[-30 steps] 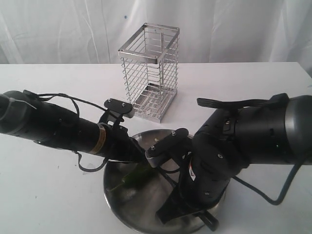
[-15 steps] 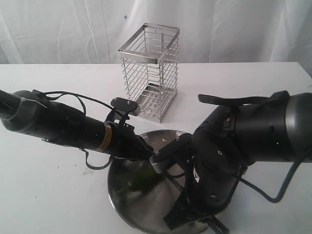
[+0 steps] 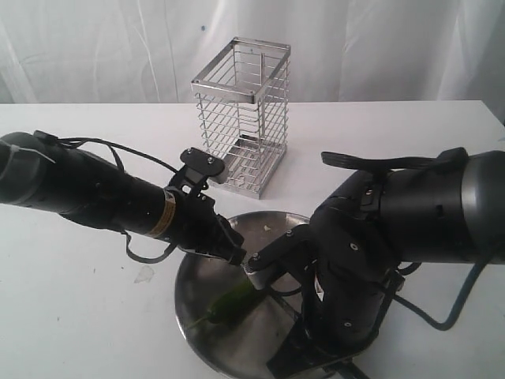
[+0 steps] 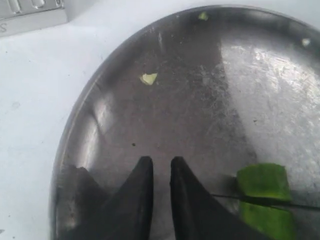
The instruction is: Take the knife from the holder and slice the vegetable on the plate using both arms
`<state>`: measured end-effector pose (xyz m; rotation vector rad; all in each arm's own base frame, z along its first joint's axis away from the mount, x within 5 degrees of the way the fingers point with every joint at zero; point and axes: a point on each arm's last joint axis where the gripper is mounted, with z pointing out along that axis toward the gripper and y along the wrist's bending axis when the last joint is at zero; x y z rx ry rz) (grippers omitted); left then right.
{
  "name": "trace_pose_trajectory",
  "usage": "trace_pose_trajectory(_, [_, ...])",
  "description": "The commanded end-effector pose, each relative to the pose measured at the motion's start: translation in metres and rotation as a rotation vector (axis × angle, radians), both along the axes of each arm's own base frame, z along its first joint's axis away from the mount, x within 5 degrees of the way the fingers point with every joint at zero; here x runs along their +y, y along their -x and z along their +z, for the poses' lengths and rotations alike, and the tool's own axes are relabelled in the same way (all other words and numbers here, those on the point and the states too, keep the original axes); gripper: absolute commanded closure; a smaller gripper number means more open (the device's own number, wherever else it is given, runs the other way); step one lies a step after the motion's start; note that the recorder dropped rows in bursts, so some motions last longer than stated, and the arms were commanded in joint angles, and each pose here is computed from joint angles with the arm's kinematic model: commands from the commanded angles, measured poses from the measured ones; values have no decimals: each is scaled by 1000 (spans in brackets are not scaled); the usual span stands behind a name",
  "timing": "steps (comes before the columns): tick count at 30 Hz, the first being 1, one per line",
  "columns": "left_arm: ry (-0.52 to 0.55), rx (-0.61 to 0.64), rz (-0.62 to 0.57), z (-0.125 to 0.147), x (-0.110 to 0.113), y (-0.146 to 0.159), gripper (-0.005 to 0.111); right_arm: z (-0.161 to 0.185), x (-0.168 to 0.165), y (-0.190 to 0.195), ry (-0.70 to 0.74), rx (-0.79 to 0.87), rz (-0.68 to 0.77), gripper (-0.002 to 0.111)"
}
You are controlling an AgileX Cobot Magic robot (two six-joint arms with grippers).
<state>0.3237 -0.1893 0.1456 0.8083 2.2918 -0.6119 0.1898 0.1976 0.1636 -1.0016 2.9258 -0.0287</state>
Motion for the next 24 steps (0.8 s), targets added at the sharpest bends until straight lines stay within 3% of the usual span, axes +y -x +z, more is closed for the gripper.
trace_pose_trajectory(1, [12,6,-9,5,0,3,87,1,0,0,-2,-1,7,108])
trace_pose_trajectory(12, [20,126,-39,-16,4,25,87,12,12,-11,-65,-60,15,108])
trace_pose_trajectory(24, [65,167,-89,-15,1,32,87,-9,22,-21,20,17,39,108])
